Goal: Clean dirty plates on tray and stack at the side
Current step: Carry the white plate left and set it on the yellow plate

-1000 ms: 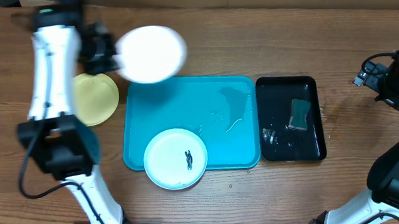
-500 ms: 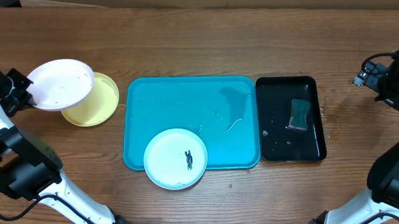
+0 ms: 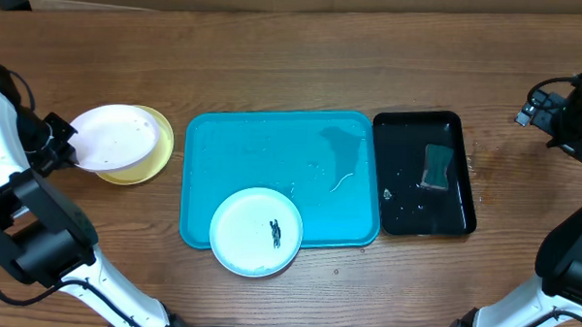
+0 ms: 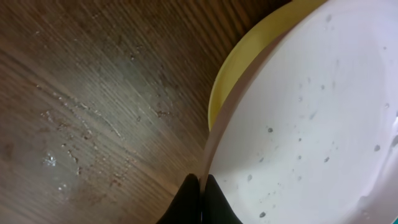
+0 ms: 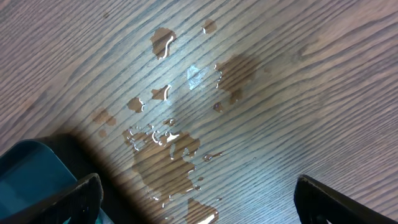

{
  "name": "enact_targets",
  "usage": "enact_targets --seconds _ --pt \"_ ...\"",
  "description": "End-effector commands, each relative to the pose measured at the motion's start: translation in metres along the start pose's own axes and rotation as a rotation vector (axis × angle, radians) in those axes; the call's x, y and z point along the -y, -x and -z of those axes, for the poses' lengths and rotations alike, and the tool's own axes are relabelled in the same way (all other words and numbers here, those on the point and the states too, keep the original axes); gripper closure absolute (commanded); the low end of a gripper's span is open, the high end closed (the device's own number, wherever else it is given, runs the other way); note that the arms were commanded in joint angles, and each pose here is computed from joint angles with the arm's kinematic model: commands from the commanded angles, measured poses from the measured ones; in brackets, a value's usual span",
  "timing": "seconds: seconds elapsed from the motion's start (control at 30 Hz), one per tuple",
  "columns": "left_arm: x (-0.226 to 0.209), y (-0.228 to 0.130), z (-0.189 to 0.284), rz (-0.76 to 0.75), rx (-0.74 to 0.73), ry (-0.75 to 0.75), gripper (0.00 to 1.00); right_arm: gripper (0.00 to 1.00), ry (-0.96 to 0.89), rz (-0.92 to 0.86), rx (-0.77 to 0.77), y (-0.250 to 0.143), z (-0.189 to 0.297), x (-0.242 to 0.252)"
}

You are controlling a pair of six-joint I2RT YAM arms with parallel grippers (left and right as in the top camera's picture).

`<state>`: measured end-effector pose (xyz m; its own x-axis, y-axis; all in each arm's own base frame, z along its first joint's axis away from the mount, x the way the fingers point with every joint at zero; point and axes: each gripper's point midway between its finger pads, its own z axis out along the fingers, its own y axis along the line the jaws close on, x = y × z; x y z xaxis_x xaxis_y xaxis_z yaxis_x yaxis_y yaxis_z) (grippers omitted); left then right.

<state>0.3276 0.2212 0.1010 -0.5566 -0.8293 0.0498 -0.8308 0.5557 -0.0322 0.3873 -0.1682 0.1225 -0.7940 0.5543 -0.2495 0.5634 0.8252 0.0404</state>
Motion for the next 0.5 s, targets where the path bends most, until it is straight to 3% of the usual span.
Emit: enact_targets --seconds 0.0,0.13,0.17,0.2,0.3,0.4,0.47 --pt "0.0 0.004 -0.005 0.004 0.014 0.001 0.96 0.0 0.005 -0.005 0.025 0.004 0.008 0.0" --pt "0.004 0.01 -0.007 0.002 0.041 -0.013 0.95 0.0 0.005 -0.005 0.025 0.004 0.008 0.0" --pt "0.004 0.012 -0.007 0.002 0.046 -0.015 0.9 0.0 0.005 -0.005 0.025 0.004 0.008 0.0" --pt "0.004 0.012 -0.007 0.002 0.047 -0.017 0.82 0.0 0.005 -0.005 0.025 0.004 0.008 0.0" --pt "0.008 0.01 -0.007 0.0 0.038 -0.039 0.34 0.0 0.005 -0.005 0.025 0.004 0.008 0.0" --pt "0.019 0.005 -0.006 -0.041 0.014 -0.101 0.21 0.0 0.005 -0.005 0.025 0.004 0.008 0.0" --pt "0.027 0.0 -0.006 -0.078 -0.009 -0.14 0.17 0.0 0.005 -0.005 0.025 0.004 0.008 0.0"
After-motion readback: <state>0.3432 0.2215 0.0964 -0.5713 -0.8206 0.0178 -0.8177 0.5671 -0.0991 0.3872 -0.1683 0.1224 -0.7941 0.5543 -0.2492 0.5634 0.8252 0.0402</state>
